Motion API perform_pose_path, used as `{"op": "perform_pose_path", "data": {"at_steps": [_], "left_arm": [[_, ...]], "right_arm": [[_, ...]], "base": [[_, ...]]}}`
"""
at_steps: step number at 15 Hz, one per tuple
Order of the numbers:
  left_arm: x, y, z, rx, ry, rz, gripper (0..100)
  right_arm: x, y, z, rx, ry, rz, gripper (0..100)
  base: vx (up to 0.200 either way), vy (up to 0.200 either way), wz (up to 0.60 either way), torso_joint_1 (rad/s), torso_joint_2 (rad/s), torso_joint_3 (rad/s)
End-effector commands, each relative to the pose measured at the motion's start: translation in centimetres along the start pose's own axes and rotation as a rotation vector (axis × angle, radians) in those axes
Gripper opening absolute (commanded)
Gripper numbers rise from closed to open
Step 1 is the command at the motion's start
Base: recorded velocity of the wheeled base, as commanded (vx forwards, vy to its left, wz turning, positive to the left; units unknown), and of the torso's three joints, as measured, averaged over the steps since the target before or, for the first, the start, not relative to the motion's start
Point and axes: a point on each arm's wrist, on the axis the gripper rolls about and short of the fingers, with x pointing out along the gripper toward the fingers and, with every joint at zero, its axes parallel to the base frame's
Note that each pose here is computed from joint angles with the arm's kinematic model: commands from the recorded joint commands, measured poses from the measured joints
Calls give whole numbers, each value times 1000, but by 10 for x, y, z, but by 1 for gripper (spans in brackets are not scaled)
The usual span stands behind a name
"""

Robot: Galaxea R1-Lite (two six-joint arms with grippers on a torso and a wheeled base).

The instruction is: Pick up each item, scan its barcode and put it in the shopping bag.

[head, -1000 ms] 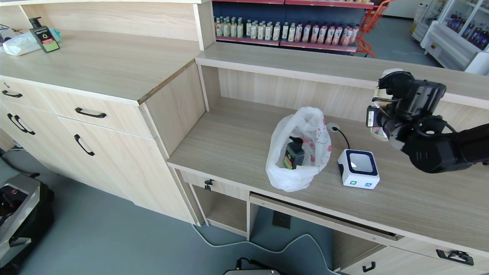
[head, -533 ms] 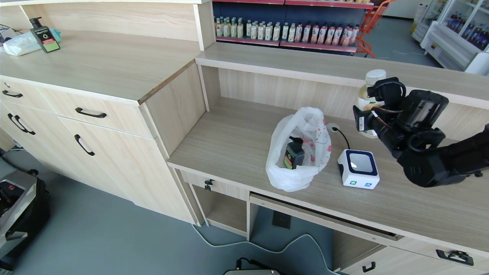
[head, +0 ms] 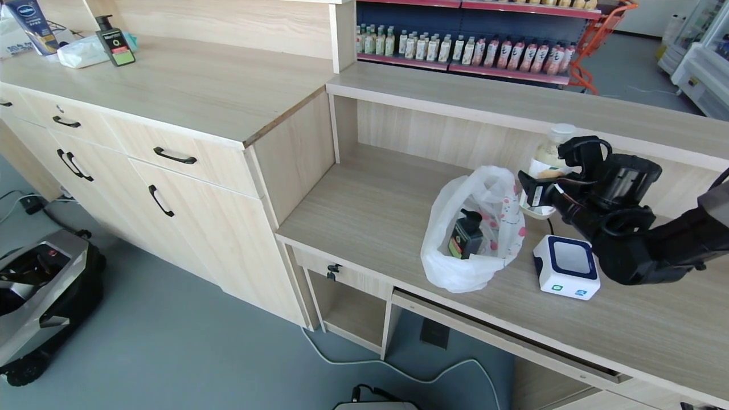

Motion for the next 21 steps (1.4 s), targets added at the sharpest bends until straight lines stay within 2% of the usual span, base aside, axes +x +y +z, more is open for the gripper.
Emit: {"op": "perform_pose_path", "data": {"at_steps": [1,4,7,13,21], "left_arm": [[0,0,0,0,-1,0,100],[0,0,0,0,-1,0,100],[0,0,0,0,-1,0,100],[0,0,0,0,-1,0,100],[0,0,0,0,1,1,100]], "right_arm": [[6,-6,-27,30,64,-14,0],[11,0,-43,99,85,54,0],[18,5,-56,101,97,86,0],[39,21,-63,104,57,168,0],[39,29,-93,87,115,211,0]], "base": [[0,0,0,0,0,0],[0,0,0,0,0,0],[0,0,0,0,0,0],[0,0,0,0,0,0],[0,0,0,0,0,0]]}}
